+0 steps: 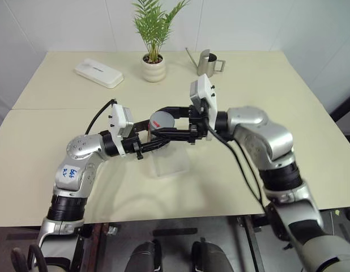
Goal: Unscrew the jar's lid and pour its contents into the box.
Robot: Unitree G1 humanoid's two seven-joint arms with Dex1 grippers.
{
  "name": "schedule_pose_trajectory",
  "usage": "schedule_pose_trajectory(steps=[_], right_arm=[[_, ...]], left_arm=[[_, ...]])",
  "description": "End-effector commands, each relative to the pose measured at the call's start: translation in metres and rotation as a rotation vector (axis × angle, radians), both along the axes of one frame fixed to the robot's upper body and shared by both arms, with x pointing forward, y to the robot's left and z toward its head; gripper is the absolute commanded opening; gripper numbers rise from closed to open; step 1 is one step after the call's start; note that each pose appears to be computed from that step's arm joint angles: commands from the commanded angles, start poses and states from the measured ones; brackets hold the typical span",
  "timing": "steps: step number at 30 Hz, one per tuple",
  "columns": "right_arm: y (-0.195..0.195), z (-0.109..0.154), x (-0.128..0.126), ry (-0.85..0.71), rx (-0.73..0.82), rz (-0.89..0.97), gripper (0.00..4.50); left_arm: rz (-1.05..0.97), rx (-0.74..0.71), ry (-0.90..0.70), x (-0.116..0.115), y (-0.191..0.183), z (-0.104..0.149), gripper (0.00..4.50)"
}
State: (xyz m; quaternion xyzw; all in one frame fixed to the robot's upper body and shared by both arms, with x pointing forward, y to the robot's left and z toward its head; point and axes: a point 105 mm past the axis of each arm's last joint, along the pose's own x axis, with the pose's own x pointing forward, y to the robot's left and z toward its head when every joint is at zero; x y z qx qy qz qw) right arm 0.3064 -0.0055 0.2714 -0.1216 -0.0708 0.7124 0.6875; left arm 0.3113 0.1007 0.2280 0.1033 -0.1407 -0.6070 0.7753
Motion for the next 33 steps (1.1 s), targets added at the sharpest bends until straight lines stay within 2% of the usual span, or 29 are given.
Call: schedule_pose_trajectory(steps=[1,7,16,17,21,25,33], right_arm=[[0.012,0.015,-0.026,-0.088,-0.069,0.268,2.63],[0.016,0.028,-0.028,-0.14,-0.141,0.381,2.63],[0.003,0.024,-0.014,-0.089,-0.093,0.282,2.63],[0.0,0.024,-0.011,-0.071,-0.085,0.258,3.35],[-0.011,0.029,-0.002,-0.076,-0.016,0.177,4.47],[-0.018,0.034,-0.001,-0.083,0.031,0.133,4.47],[-0.012,0.024,-0.008,-0.083,0.062,0.072,4.47]], left_arm=[[-0.141,0.034,-0.003,-0.007,-0.018,0.002,2.07],[-0.307,0.065,0.015,-0.018,-0.046,-0.003,2.07],[-0.241,0.046,0.015,-0.012,-0.031,0.0,2.07],[-0.231,0.043,0.014,-0.011,-0.029,0.0,2.07],[-0.183,0.032,0.011,-0.008,-0.018,0.003,2.07],[-0.125,0.025,0.015,-0.005,-0.006,0.0,2.07],[-0.027,-0.042,0.008,0.005,0.004,0.003,2.07]])
